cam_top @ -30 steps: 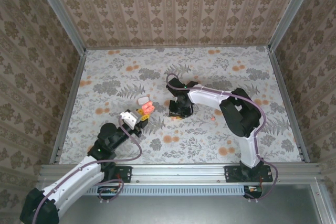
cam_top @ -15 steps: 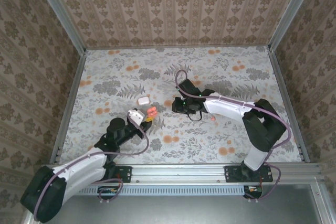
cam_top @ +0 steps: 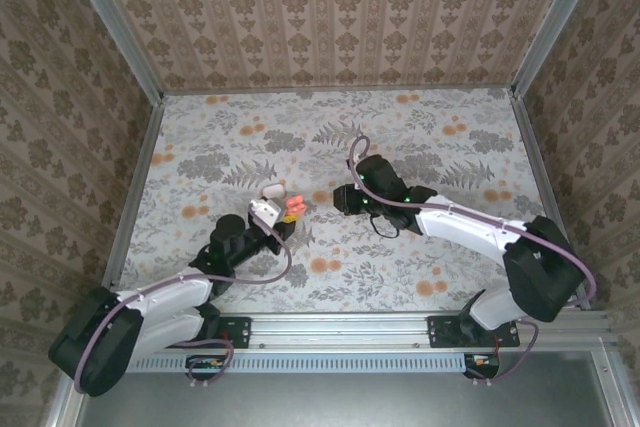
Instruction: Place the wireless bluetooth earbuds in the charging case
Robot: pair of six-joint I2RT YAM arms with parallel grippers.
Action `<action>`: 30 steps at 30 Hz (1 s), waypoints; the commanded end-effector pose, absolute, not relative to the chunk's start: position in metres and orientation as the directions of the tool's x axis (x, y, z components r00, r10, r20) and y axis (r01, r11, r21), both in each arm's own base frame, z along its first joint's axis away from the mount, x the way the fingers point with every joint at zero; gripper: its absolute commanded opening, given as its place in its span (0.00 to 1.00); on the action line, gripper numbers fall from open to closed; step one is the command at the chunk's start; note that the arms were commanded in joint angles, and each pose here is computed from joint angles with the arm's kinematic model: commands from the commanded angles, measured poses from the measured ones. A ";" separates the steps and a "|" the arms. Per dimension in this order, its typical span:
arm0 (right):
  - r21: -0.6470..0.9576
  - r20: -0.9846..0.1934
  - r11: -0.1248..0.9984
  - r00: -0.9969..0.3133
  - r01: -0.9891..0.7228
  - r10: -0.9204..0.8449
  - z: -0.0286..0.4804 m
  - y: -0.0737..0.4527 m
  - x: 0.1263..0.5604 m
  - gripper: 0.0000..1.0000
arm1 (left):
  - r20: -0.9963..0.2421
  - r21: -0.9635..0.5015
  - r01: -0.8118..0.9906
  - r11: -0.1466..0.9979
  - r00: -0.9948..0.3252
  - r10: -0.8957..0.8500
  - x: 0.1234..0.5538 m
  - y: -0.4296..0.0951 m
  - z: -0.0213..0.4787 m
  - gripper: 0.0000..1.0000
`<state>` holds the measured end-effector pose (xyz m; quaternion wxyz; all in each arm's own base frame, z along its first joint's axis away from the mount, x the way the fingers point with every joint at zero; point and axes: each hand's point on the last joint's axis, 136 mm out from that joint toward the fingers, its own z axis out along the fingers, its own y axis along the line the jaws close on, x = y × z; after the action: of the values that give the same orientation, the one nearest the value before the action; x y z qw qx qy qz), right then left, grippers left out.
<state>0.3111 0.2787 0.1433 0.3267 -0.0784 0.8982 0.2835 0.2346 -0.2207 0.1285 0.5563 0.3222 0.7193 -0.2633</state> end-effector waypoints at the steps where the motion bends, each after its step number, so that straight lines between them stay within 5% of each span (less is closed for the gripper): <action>1: 0.439 -0.742 0.780 -0.670 -0.445 0.035 0.177 0.283 0.311 0.22 | -0.989 -0.013 0.782 0.623 -0.101 0.107 0.240 -0.233 0.157 0.14; 13: 0.432 -0.861 0.614 -0.506 -0.660 0.062 0.227 0.301 0.292 0.21 | -0.993 -0.002 0.844 0.536 -0.066 0.099 0.239 -0.254 0.161 0.14; 30: 0.448 -0.884 0.461 -0.457 -0.766 0.099 0.245 0.330 0.275 0.21 | -0.998 0.032 0.881 0.473 0.001 0.064 0.238 -0.267 0.176 0.14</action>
<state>0.2802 0.3230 0.2481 0.4680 -0.2191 0.7274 0.4515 0.2370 -0.2593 0.1467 0.5618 0.3688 0.6620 -0.3317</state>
